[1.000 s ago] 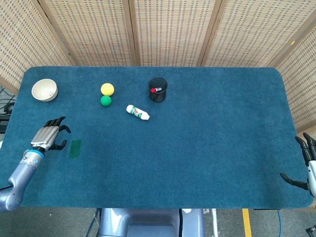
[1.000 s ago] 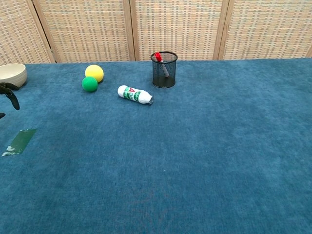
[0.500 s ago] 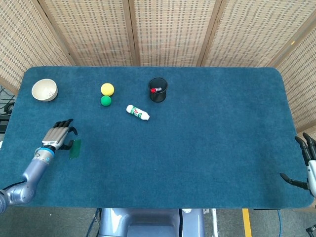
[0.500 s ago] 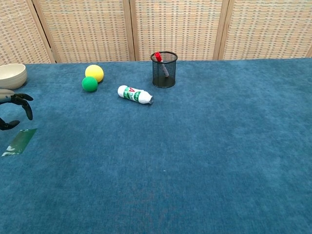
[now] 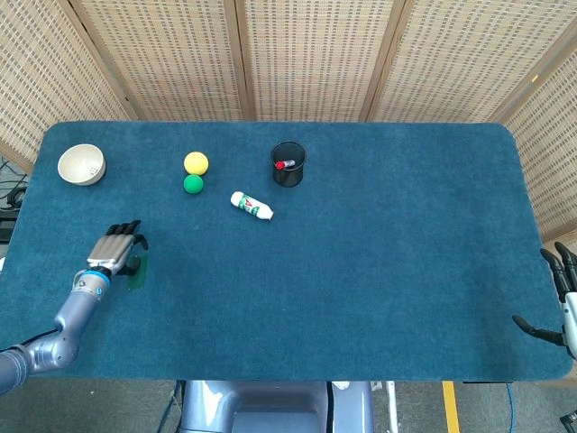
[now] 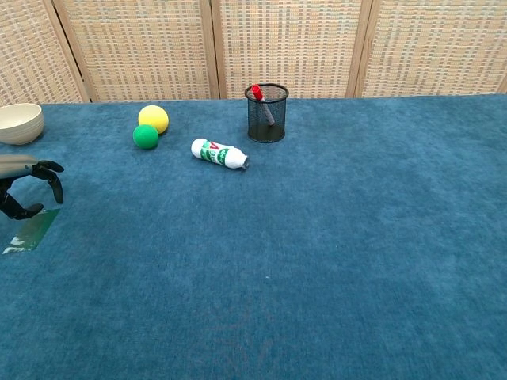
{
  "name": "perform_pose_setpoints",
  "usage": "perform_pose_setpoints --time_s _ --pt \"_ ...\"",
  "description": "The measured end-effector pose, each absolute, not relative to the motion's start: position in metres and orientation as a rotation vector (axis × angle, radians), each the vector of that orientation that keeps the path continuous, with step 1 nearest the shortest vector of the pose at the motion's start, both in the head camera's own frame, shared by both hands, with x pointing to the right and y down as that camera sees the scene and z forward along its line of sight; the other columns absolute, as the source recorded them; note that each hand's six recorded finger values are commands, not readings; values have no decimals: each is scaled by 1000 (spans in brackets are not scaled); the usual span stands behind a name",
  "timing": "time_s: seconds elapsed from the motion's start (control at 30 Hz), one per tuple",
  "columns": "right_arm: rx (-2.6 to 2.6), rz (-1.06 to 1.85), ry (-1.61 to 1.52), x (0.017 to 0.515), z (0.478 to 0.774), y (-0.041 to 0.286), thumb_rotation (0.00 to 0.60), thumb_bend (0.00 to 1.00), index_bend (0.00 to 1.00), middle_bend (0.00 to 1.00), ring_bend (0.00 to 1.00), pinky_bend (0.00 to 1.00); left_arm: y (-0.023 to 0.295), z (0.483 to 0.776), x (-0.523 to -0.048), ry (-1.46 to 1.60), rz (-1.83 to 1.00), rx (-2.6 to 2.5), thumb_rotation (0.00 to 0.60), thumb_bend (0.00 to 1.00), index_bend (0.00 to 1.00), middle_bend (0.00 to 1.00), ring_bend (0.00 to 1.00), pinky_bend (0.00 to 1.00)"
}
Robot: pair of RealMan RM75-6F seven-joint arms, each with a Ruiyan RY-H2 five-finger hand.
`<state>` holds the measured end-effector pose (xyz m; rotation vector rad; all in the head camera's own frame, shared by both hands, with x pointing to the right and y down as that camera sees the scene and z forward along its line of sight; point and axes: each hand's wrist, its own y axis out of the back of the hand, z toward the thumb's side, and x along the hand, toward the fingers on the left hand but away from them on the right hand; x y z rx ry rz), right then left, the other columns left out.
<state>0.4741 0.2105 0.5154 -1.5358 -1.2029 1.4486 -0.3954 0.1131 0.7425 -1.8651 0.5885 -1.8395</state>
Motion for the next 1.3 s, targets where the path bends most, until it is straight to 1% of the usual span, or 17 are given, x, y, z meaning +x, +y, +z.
perform_pose_setpoints --time_s 0.53,0.83,1.3 --pt "-1537 1447 -1204 474 515 211 600 55 54 0 0 0 120 745 -396 555 -1858 -1869 600 546 347 0 0 0" --pt "-1537 1446 -1205 474 515 211 600 55 54 0 0 0 128 741 -397 524 -1855 -1881 600 546 347 0 0 0" --pt "-1537 1447 -1207 474 515 211 600 55 54 0 0 0 132 730 -396 488 -1875 -1905 600 552 347 0 0 0"
